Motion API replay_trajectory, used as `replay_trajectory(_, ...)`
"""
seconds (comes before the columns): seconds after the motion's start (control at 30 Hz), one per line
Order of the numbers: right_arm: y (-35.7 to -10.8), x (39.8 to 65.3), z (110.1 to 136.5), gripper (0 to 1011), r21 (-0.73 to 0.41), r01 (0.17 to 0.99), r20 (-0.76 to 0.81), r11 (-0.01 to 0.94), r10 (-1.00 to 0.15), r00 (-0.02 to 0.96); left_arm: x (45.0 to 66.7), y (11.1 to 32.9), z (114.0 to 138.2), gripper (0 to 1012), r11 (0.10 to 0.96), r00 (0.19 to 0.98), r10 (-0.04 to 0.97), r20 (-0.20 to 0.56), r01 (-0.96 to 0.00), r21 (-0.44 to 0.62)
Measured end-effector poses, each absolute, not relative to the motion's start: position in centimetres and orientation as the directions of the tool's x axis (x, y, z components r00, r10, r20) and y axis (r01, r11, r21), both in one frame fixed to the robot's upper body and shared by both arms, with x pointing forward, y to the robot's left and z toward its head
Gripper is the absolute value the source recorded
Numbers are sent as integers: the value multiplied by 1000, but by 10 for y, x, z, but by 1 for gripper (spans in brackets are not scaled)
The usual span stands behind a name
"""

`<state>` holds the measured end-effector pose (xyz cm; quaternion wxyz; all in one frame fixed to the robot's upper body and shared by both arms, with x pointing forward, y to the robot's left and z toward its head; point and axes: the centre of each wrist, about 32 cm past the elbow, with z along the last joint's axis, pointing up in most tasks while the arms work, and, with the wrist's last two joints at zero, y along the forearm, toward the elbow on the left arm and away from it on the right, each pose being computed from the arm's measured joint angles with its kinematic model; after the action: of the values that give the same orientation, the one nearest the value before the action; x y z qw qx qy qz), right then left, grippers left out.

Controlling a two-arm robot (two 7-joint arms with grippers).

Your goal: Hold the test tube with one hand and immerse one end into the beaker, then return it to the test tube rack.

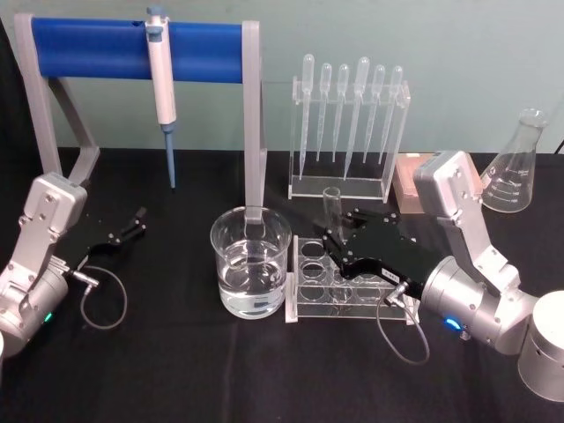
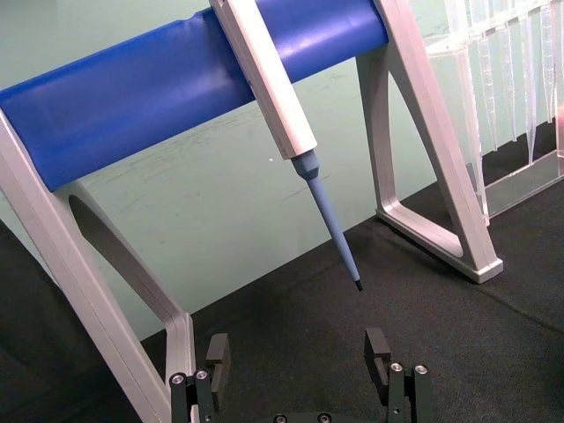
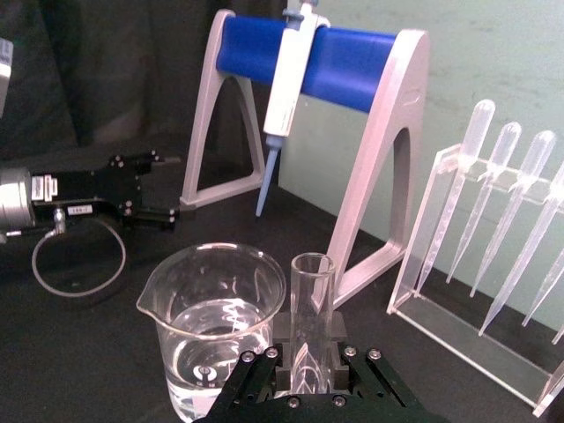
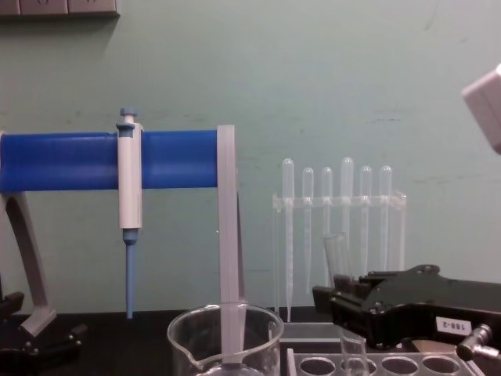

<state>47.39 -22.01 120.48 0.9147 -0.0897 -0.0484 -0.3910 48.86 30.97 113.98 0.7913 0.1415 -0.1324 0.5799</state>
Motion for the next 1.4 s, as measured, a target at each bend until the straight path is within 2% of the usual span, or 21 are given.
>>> replay_trajectory(0.1, -219, 475, 1206, 282, -142, 721, 158, 678, -703, 693, 489, 310, 1140, 1000, 287, 292, 880, 374, -955, 70)
replay_trajectory(0.17, -219, 476, 1206, 386, -153, 721, 157, 676, -703, 693, 489, 310, 1140, 1000, 287, 292, 880, 374, -955, 70)
replay_trajectory(0.23, -219, 474, 1205, 426, -158, 722, 153, 673, -706, 692, 489, 310, 1140, 1000, 287, 292, 880, 374, -955, 70)
replay_trajectory(0.3, -220, 471, 1205, 509, -159, 726, 151, 669, -710, 688, 489, 310, 1140, 1000, 287, 292, 880, 374, -955, 70)
replay_trajectory(0.37, -222, 464, 1204, 544, -165, 733, 149, 660, -718, 680, 489, 310, 1140, 1000, 287, 292, 880, 374, -955, 70)
replay_trajectory(0.43, -225, 456, 1203, 630, -171, 740, 150, 651, -725, 672, 489, 310, 1140, 1000, 287, 292, 880, 374, -955, 70)
replay_trajectory(0.5, -228, 440, 1201, 671, -178, 749, 147, 639, -735, 662, 489, 310, 1140, 1000, 287, 292, 880, 374, -955, 70)
replay_trajectory(0.53, -229, 436, 1200, 731, -179, 751, 146, 635, -738, 659, 489, 310, 1140, 1000, 287, 292, 880, 374, -955, 70)
replay_trajectory(0.63, -232, 423, 1198, 787, -179, 764, 149, 620, -750, 644, 489, 310, 1140, 1000, 287, 292, 880, 374, -955, 70)
replay_trajectory(0.67, -234, 417, 1197, 842, -173, 776, 156, 607, -761, 630, 489, 310, 1140, 1000, 287, 292, 880, 374, -955, 70)
replay_trajectory(0.73, -237, 412, 1197, 875, -159, 793, 166, 588, -776, 609, 489, 310, 1140, 1000, 287, 292, 880, 374, -955, 70)
replay_trajectory(0.77, -241, 409, 1196, 924, -139, 814, 176, 564, -795, 581, 489, 310, 1140, 1000, 287, 292, 880, 374, -955, 70)
replay_trajectory(0.87, -248, 409, 1195, 1000, -98, 854, 201, 511, -830, 520, 489, 310, 1140, 1000, 287, 292, 880, 374, -955, 70)
replay_trajectory(1.03, -256, 418, 1187, 1002, -59, 921, 240, 386, -890, 388, 489, 310, 1140, 1000, 287, 292, 880, 374, -955, 70)
replay_trajectory(1.17, -261, 429, 1174, 1002, -51, 973, 285, 225, -930, 230, 489, 310, 1140, 1000, 287, 292, 880, 374, -955, 70)
replay_trajectory(1.2, -261, 429, 1174, 1002, -51, 973, 285, 225, -930, 230, 489, 310, 1140, 1000, 287, 292, 880, 374, -955, 70)
replay_trajectory(1.27, -263, 435, 1162, 1002, -49, 991, 303, 126, -943, 135, 489, 310, 1140, 1000, 287, 292, 880, 374, -955, 70)
replay_trajectory(1.4, -266, 440, 1146, 1002, -70, 995, 308, 72, -947, 90, 489, 310, 1140, 1000, 287, 292, 880, 374, -955, 70)
